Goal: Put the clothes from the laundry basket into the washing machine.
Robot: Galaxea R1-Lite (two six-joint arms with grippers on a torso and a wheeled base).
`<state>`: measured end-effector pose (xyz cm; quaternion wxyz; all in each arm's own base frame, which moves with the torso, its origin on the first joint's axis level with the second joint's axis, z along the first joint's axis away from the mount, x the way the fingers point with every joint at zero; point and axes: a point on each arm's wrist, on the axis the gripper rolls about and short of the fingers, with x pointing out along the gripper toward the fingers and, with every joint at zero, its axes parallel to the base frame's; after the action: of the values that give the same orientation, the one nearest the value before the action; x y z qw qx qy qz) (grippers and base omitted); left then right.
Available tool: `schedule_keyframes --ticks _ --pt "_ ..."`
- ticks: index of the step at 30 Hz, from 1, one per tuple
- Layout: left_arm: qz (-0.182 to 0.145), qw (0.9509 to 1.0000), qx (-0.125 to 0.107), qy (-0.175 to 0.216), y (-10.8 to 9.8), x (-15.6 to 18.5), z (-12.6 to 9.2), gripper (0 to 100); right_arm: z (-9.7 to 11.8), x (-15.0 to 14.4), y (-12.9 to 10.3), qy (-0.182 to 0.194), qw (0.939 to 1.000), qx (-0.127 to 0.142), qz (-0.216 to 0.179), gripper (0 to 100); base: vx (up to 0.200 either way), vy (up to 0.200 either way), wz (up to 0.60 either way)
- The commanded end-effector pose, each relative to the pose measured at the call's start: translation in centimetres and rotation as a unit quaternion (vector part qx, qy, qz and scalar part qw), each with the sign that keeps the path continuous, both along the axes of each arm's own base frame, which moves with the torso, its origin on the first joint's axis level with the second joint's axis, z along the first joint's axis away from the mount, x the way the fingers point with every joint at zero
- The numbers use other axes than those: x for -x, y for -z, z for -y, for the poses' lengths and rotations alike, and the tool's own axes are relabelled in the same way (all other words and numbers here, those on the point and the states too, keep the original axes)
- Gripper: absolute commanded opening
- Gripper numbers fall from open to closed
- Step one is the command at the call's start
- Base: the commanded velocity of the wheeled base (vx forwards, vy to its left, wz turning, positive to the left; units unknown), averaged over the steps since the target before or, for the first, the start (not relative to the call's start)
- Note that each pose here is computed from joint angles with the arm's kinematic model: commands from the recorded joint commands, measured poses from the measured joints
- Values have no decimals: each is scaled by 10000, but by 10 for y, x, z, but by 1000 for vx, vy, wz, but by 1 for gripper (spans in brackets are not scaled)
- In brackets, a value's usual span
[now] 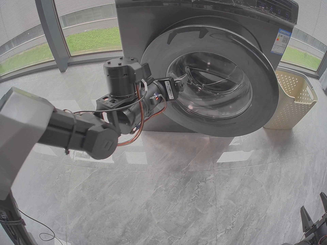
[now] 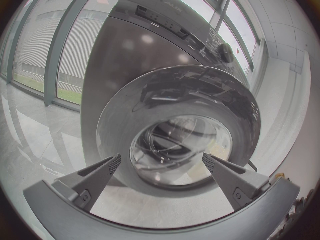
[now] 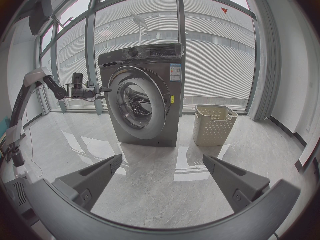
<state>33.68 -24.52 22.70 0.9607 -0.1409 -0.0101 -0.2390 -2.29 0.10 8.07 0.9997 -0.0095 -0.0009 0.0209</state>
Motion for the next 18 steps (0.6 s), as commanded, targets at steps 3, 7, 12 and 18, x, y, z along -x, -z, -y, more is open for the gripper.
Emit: schedule_keyframes --ticks 3,7,12,18 --pt "-41 9984 -155 549 -23 115 -65 100 0 -1 5 -5 10000 5 -46 100 0 0 0" --pt "-38 9975 -336 624 -14 164 -101 100 0 -1 5 -5 10000 5 -46 100 0 0 0" --pt "5 9974 -379 612 -2 200 -132 100 0 -1 5 -5 10000 5 -46 100 0 0 0" --pt "84 9974 -522 493 23 239 -167 100 0 -1 5 -5 10000 5 -46 100 0 0 0"
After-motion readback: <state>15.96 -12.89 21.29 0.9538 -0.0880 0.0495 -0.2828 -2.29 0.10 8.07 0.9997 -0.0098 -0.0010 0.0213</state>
